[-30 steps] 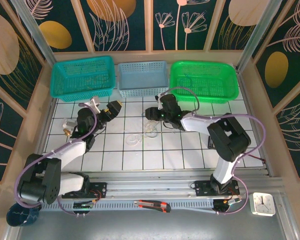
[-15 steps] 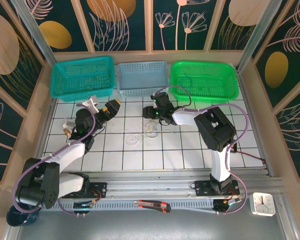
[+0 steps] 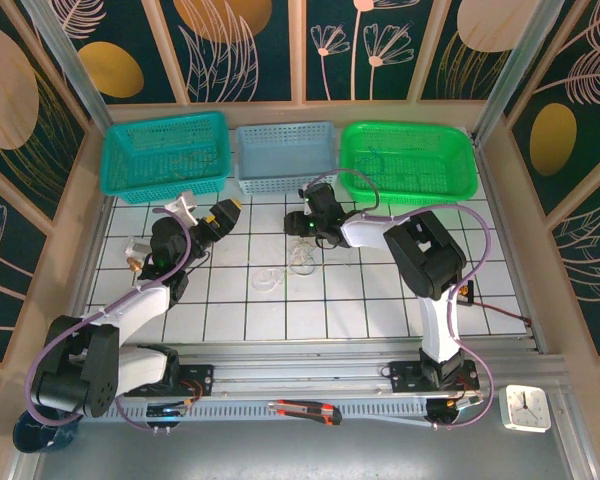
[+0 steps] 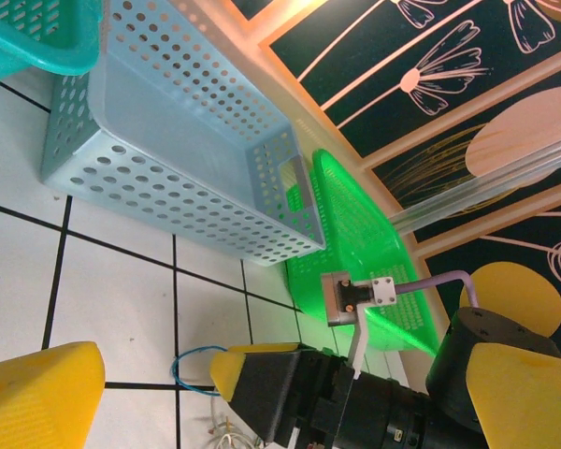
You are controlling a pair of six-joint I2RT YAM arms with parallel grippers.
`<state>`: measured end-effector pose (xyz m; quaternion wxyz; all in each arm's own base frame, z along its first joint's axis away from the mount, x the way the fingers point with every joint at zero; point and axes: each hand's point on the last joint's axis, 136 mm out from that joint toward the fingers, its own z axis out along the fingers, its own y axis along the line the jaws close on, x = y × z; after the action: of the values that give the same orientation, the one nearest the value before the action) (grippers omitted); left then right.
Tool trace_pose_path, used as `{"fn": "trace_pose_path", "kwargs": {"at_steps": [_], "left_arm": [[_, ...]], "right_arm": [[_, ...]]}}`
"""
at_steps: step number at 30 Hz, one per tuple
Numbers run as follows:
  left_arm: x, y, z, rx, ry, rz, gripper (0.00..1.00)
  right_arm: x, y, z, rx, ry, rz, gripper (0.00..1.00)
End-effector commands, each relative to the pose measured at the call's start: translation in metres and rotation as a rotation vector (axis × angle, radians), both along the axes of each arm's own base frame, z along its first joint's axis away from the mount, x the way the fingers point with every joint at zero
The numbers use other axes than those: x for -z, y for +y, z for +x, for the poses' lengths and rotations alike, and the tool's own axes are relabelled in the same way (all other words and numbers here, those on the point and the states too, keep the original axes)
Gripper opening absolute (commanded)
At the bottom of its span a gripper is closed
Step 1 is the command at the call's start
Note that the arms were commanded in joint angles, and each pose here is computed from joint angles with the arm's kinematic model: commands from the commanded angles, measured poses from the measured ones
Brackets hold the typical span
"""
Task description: Untangle the cables
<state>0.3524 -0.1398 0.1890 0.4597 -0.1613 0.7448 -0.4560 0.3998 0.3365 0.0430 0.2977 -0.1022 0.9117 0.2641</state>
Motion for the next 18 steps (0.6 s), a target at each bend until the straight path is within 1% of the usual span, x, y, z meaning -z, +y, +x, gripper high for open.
{"fn": "trace_pose_path", "kwargs": {"at_steps": [1, 2, 3, 4, 5, 6, 9, 14, 18], "left_arm": [[-0.008, -0.005, 0.000, 0.028, -0.035, -0.010, 0.99], [-0.008, -0.006, 0.000, 0.031, -0.036, -0.008, 0.99], [-0.007, -0.006, 0.001, 0.034, -0.034, -0.005, 0.99], [-0.007, -0.007, 0.001, 0.038, -0.036, 0.000, 0.99], [-0.005, -0.007, 0.001, 0.042, -0.035, 0.005, 0.99], [-0.005, -0.008, 0.001, 0.047, -0.037, 0.013, 0.99], [-0.002, -0.009, 0.001, 0.060, -0.043, 0.034, 0.99], [0.001, -0.012, 0.001, 0.081, -0.061, 0.068, 0.99], [-0.009, -0.015, -0.001, 0.104, -0.123, 0.067, 0.99]], "right_arm": [[-0.002, 0.008, 0.001, -0.025, -0.004, 0.004, 0.41], [-0.003, 0.008, 0.001, -0.027, -0.006, 0.004, 0.37], [-0.004, 0.008, 0.001, -0.031, -0.009, 0.005, 0.28], [-0.007, 0.009, 0.001, -0.036, -0.013, 0.007, 0.16], [-0.011, 0.010, 0.000, -0.041, -0.019, 0.011, 0.07], [-0.015, 0.010, 0.000, -0.046, -0.026, 0.015, 0.00], [-0.041, 0.010, 0.002, -0.057, -0.067, 0.036, 0.00], [-0.104, 0.008, -0.003, -0.073, -0.156, 0.095, 0.00], [-0.159, 0.004, -0.014, -0.082, -0.234, 0.152, 0.00]]}}
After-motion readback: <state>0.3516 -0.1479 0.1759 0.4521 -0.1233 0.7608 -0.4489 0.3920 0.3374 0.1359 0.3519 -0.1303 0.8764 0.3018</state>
